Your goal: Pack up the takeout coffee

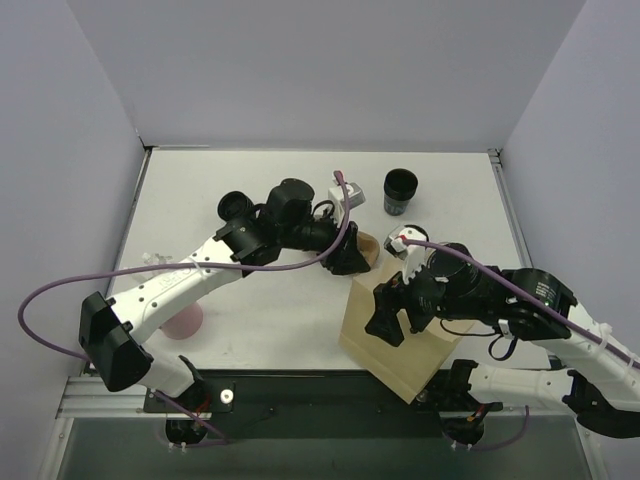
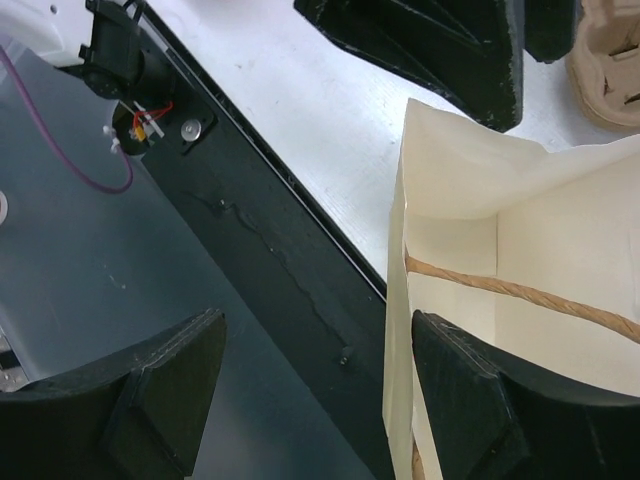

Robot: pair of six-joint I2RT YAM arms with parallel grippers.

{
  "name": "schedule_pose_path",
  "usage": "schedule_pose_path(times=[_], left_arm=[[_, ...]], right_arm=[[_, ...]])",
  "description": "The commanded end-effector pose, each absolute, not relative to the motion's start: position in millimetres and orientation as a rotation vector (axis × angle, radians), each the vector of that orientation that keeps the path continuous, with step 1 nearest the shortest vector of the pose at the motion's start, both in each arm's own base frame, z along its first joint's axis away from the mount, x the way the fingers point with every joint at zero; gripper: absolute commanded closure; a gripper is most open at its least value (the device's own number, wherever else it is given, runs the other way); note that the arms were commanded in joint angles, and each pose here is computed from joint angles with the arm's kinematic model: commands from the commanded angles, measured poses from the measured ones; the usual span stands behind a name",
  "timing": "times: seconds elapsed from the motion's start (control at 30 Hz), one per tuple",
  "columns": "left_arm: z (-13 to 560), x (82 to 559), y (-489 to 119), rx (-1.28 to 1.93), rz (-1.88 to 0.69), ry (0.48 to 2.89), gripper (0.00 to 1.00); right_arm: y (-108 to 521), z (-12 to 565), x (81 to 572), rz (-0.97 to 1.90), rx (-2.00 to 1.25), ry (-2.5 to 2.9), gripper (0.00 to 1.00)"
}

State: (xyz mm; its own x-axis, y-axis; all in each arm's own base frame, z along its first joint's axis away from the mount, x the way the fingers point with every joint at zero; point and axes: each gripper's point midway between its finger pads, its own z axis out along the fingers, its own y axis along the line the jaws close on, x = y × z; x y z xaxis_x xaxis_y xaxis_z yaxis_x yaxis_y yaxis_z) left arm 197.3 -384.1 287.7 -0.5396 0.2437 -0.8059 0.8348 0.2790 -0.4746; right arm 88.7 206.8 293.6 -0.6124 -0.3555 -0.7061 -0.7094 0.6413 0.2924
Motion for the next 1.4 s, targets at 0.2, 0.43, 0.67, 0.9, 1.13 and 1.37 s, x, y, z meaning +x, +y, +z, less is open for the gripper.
schedule_pose_path(times=[0.2, 0.43, 0.67, 0.9, 1.13, 1.37], left_arm=[[286, 200, -393, 1.003, -1.236, 1.969, 0.59], [288, 194, -395, 1.034, -1.273, 1.957, 0.86], [299, 193, -397, 1.019, -1.305, 1.932, 0.98], [309, 199, -398, 0.974, -1.291, 1.935, 0.87], [328, 207, -398, 0.912, -1.259, 1.916, 0.48], [334, 213, -411, 0.923, -1.278, 1.930, 0.40]], right_arm=[[186, 281, 85, 0.615, -1.040, 2.252, 0.25], [173, 294, 87, 0.555, -1.165, 2.151, 0.25], [154, 295, 89, 0.431, -1.317, 2.083, 0.25], [140, 289, 91, 0.318, -1.438, 2.099, 0.27], [131, 283, 87, 0.259, -1.532, 2.122, 0.29], [126, 286, 90, 0.221, -1.560, 2.103, 0.29]])
